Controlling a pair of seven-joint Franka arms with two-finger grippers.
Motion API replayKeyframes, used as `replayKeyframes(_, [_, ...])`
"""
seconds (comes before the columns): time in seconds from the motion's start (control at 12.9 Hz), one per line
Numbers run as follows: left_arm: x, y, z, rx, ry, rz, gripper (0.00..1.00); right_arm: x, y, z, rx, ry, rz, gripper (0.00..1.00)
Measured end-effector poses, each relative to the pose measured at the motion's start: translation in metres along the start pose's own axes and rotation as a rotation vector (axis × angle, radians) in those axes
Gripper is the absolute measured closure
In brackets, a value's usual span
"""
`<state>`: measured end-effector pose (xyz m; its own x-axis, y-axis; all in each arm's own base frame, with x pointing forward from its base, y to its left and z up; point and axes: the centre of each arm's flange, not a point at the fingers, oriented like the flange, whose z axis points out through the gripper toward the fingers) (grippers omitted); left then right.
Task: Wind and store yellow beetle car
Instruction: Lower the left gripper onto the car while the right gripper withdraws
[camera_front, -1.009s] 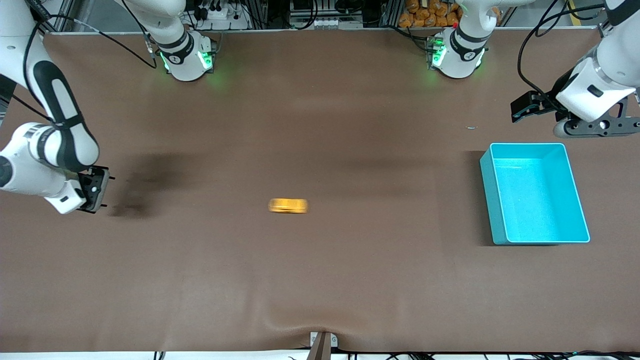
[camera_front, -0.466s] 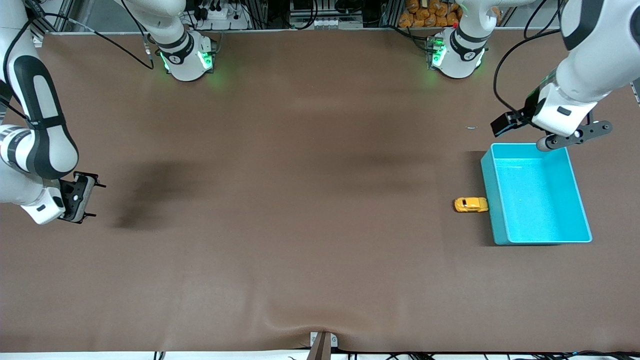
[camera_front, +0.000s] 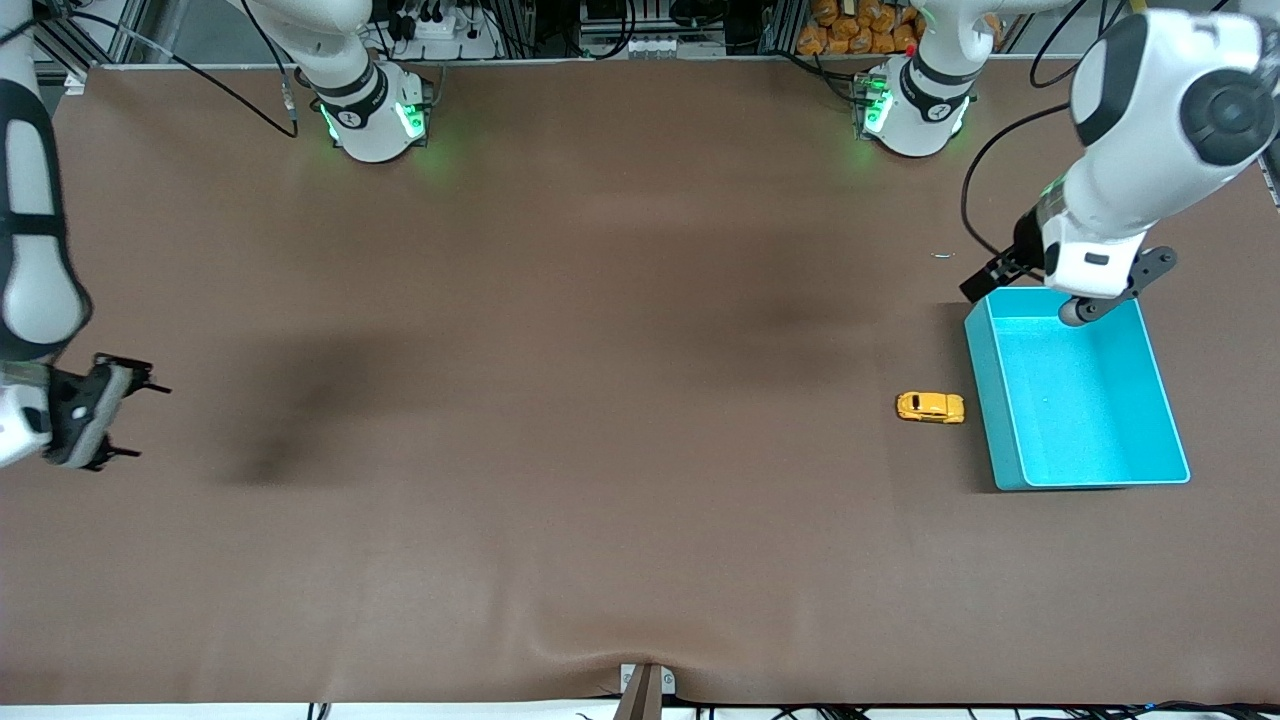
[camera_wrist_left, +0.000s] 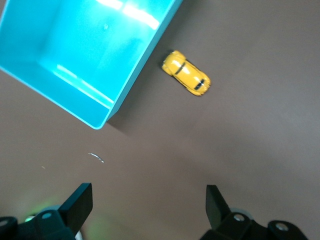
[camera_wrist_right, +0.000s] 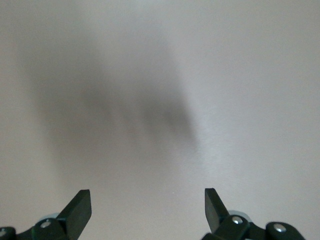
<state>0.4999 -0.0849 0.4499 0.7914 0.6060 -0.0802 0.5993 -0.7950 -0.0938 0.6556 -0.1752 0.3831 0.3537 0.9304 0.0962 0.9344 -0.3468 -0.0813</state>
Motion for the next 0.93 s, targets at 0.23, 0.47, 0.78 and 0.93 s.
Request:
replayKeyframes(0.23, [-0.001,-0.003,0.055,-0.008,0.001,-0.194,0.00,0.059,-0.005,-0.067,-0.058,0.015,0.136,0.00])
replayKeyframes(0.47, [0.010,0.006,0.089,-0.032,0.001,-0.379,0.00,0.109,-0.024,-0.111,-0.117,0.038,0.254,0.00])
replayKeyframes(0.78, [0.036,0.009,0.134,-0.054,-0.014,-0.562,0.00,0.119,-0.055,-0.143,-0.067,0.024,0.512,0.00])
replayKeyframes(0.93, [0.048,0.010,0.153,-0.080,-0.011,-0.605,0.00,0.130,-0.075,-0.163,-0.049,0.013,0.649,0.00])
